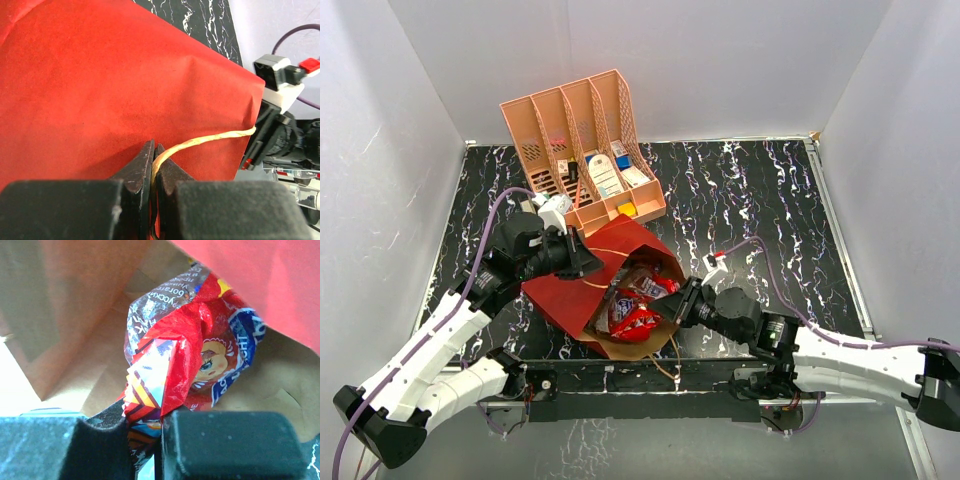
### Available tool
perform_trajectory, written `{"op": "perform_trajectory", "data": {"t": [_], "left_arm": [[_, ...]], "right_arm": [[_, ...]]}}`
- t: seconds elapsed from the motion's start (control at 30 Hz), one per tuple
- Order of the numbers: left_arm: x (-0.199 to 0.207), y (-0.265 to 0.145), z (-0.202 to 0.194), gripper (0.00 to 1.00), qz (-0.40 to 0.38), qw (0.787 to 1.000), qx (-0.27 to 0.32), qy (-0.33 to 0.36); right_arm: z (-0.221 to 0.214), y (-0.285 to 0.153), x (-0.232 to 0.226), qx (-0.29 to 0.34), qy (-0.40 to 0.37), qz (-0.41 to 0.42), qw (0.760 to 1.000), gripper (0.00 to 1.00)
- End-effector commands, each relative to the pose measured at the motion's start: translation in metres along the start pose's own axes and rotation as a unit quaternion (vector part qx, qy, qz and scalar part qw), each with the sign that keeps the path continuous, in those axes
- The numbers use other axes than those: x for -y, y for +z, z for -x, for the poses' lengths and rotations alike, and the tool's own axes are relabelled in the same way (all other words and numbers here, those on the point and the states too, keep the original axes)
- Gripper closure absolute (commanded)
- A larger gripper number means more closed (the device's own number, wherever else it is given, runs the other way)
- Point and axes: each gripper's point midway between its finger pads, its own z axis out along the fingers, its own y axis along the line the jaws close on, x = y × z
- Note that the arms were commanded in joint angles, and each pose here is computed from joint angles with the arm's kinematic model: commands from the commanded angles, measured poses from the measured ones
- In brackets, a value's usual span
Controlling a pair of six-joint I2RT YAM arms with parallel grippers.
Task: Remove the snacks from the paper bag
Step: Take out the snack from the paper bag.
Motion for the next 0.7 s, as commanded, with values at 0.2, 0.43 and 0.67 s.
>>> {"op": "perform_trajectory", "data": {"t": [0.2, 0.43, 0.67], "left_arm": [[-0.009, -0.007, 0.007, 1.00, 0.033, 0.999, 0.024, -0.015], [-0.015, -0.012, 0.014, 1.00, 0.058, 0.997, 0.042, -0.024], [-0.023, -0.015, 0.014, 1.00, 0.077, 0.995, 0.053, -0.034]], "right_arm": [[0.069, -0.035, -0.116, 0.091, -0.010, 0.158, 0.983, 0.93], [0.082, -0.055, -0.143, 0.104, -0.060, 0.201, 0.972, 0.93], [0.098, -0.086, -0.175, 0.126, -0.124, 0.248, 0.953, 0.93]]}}
